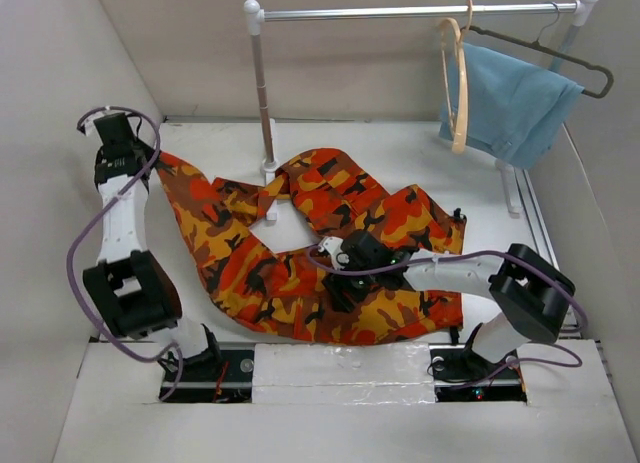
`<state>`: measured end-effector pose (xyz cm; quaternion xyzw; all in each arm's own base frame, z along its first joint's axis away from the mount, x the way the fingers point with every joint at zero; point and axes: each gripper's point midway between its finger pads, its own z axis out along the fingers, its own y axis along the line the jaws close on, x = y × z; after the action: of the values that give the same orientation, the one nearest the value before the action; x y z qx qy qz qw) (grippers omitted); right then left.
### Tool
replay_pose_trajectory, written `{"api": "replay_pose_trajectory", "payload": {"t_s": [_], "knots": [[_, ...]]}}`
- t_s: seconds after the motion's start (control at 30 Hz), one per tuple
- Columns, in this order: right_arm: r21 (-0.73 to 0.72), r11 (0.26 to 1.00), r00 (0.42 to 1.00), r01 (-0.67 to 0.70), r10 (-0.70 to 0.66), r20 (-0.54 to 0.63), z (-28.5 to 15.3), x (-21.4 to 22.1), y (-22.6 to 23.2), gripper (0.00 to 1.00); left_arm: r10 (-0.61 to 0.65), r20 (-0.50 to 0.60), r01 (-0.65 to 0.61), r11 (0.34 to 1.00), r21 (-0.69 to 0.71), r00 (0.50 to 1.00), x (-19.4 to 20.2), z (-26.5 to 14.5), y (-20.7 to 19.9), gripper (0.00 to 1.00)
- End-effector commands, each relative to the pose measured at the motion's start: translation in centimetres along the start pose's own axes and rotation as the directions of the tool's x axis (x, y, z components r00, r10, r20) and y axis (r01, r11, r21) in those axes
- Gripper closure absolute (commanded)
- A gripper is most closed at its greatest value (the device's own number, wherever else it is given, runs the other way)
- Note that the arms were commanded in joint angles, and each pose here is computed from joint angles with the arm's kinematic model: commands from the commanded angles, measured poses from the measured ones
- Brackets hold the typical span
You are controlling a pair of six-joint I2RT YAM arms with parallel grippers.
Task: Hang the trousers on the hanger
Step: Flatten out the trousers at the center of the board.
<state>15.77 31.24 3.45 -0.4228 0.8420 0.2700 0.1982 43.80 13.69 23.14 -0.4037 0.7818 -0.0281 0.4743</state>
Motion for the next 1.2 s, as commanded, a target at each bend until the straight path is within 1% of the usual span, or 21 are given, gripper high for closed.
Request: {"api": "replay_pose_trajectory", "payload": {"t_s": [0.0,0.23,0.27,0.33,0.4,0.47,0.5,0.57,0.6,0.63,0.7,0.73,0.8,0.83,0.87,0.9,0.97,1.0,1.1,1.13,1.17], "knots": [[-0.030,0.998,0.998,0.059,-0.058,0.029,-1.9,-1.1,0.4,0.33,-0.020,-0.048,0.004,0.949,-0.315,0.999,3.6,-2.0,8.7,1.00],[-0.006,0.997,0.996,0.072,-0.071,0.062,-4.6,-1.8,-0.9,0.33,-0.256,-0.059,0.182,0.814,-0.552,0.965,10.1,-6.2,22.1,1.00],[0.005,0.998,0.996,0.066,-0.066,0.060,-4.9,-1.7,-1.5,0.33,-0.297,-0.052,0.210,0.777,-0.593,0.953,10.9,-6.9,24.6,0.90],[0.011,0.998,0.996,0.060,-0.061,0.062,-5.4,-1.6,-2.0,0.33,-0.309,-0.050,0.217,0.763,-0.609,0.950,11.0,-7.5,25.1,0.76],[0.028,0.998,0.996,0.051,-0.053,0.070,-5.8,-1.7,-2.7,0.33,-0.324,-0.012,0.256,0.770,-0.585,0.946,9.8,-7.7,24.3,0.74],[0.050,0.998,0.997,0.044,-0.047,0.066,-6.2,-1.5,-3.2,0.37,-0.297,0.033,0.271,0.815,-0.512,0.954,7.5,-7.9,21.8,0.68],[0.072,0.997,0.997,0.027,-0.033,0.075,-6.6,-1.6,-3.9,0.41,-0.256,0.020,0.235,0.849,-0.474,0.966,7.3,-7.6,19.6,0.68],[0.103,0.995,0.995,0.008,-0.018,0.098,-7.4,-1.7,-4.6,0.74,-0.185,0.076,0.200,0.907,-0.369,0.980,5.0,-8.1,15.6,0.67],[0.129,0.992,0.994,-0.011,-0.003,0.112,-7.9,-1.8,-5.4,0.98,-0.121,0.079,0.140,0.941,-0.309,0.990,5.0,-8.3,12.7,0.66],[0.141,0.990,0.991,-0.021,0.002,0.135,-8.6,-1.9,-5.6,1.00,-0.094,0.092,0.115,0.958,-0.262,0.991,4.3,-8.3,10.6,0.66],[0.161,0.987,0.986,-0.029,0.002,0.165,-9.4,-2.3,-5.9,1.00,-0.036,0.070,0.052,0.971,-0.232,0.997,5.1,-7.8,7.8,0.65],[0.186,0.982,0.981,-0.041,0.004,0.192,-10.1,-2.6,-6.3,1.00,0.029,0.010,-0.027,0.981,-0.192,1.000,7.1,-7.0,4.8,0.65],[0.200,0.978,0.977,-0.056,0.012,0.215,-10.8,-3.0,-6.5,1.00,0.094,-0.044,-0.100,0.983,-0.156,0.995,9.3,-5.9,2.2,0.63],[0.209,0.975,0.975,-0.070,0.023,0.219,-11.1,-2.9,-6.8,0.98,0.140,-0.121,-0.156,0.978,-0.137,0.983,12.0,-4.4,0.7,0.63],[0.209,0.975,0.972,-0.074,0.023,0.235,-11.5,-3.2,-6.7,0.93,0.144,-0.134,-0.159,0.981,-0.113,0.980,12.0,-3.8,-0.8,0.63],[0.211,0.974,0.970,-0.080,0.027,0.241,-11.6,-3.3,-6.7,0.80,0.138,-0.172,-0.157,0.983,-0.098,0.975,12.8,-3.0,-1.5,0.60],[0.250,0.962,0.969,-0.111,0.049,0.241,-12.1,-2.9,-7.4,0.68,0.143,-0.239,-0.163,0.984,-0.066,0.960,14.5,-0.7,-3.0,0.55],[0.259,0.955,0.966,-0.145,0.079,0.248,-12.3,-2.6,-7.5,0.57,0.136,-0.256,-0.159,0.985,-0.070,0.957,15.0,0.0,-3.2,0.54],[0.313,0.918,0.952,-0.245,0.167,0.257,-12.7,-1.1,-8.9,0.45,0.148,-0.322,-0.188,0.978,-0.095,0.935,17.6,3.3,-2.8,0.44],[0.330,0.885,0.929,-0.329,0.240,0.283,-13.0,-0.1,-9.9,0.40,0.165,-0.342,-0.206,0.975,-0.088,0.925,18.0,4.6,-3.3,0.43],[0.331,0.884,0.928,-0.330,0.241,0.283,-13.0,0.3,-9.8,0.38,0.167,-0.364,-0.218,0.970,-0.103,0.916,18.9,5.2,-2.7,0.43]]}}
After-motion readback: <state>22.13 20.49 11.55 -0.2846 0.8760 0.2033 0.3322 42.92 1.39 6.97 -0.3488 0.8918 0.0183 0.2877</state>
